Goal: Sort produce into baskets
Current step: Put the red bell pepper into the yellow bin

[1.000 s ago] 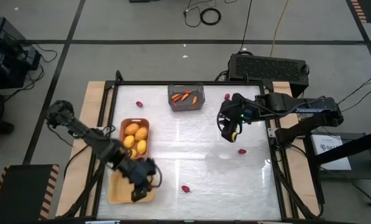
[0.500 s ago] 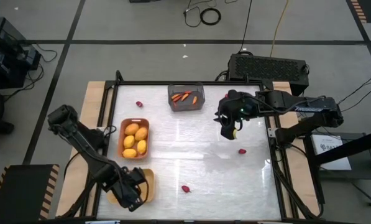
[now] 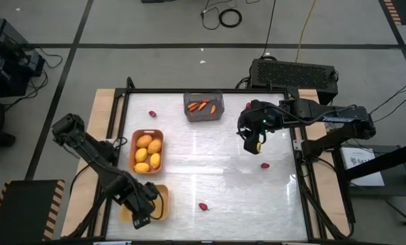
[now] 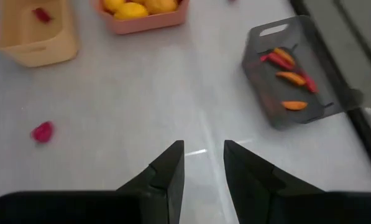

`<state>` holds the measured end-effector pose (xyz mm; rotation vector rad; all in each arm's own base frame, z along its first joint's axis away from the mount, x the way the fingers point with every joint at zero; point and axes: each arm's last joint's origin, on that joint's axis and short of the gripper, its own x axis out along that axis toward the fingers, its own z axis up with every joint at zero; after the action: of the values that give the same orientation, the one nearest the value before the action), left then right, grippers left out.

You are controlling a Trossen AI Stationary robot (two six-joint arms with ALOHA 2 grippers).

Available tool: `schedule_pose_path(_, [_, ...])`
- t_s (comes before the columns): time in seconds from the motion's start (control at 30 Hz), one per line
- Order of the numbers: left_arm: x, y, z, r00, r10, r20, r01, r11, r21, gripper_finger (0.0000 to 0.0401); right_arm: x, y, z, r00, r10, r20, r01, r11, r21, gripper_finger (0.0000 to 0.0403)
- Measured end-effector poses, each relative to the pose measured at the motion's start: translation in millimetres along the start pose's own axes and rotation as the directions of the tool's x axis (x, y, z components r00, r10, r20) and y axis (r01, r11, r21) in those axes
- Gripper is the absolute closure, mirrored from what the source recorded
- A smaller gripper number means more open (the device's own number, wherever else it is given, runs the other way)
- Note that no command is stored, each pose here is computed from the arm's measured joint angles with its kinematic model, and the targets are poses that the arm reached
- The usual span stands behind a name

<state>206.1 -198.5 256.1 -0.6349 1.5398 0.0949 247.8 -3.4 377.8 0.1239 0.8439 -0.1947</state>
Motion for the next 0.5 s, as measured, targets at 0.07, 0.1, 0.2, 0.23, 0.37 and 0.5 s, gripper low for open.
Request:
schedule_pose_path(0.07, [-11, 5, 6, 0.999, -0.018, 0.039, 0.016, 0.999, 0.030, 0.0185, 0, 1, 0, 1.000, 0.026, -0.006, -0.026, 1.000, 0.000, 0.0298])
schedule_pose_path(0.1, [-17, 10, 10, 0.997, -0.017, 0.069, 0.014, 0.999, 0.042, 0.0185, 0, 1, 0, 1.000, 0.028, -0.007, -0.028, 1.000, 0.001, 0.0298])
schedule_pose_path(0.2, [-40, 30, 26, 0.983, 0.022, 0.184, -0.029, 0.999, 0.036, 0.0184, 0, 1, -1, 0.999, 0.049, -0.012, -0.049, 0.999, 0.022, 0.0298])
schedule_pose_path(0.23, [-50, 41, 32, 0.972, 0.056, 0.230, -0.059, 0.998, 0.006, 0.0184, 0, 1, -1, 0.999, 0.049, -0.013, -0.049, 0.998, 0.033, 0.0298])
schedule_pose_path(0.37, [-85, 95, 56, 0.903, 0.282, 0.324, -0.215, 0.950, -0.228, 0.0184, 0, 1, -1, 0.999, 0.049, -0.014, -0.047, 0.995, 0.084, 0.0298])
schedule_pose_path(0.5, [-110, 152, 82, 0.821, 0.463, 0.334, -0.319, 0.857, -0.404, 0.0184, 0, 1, -1, 0.999, 0.049, -0.014, -0.046, 0.987, 0.153, 0.0298])
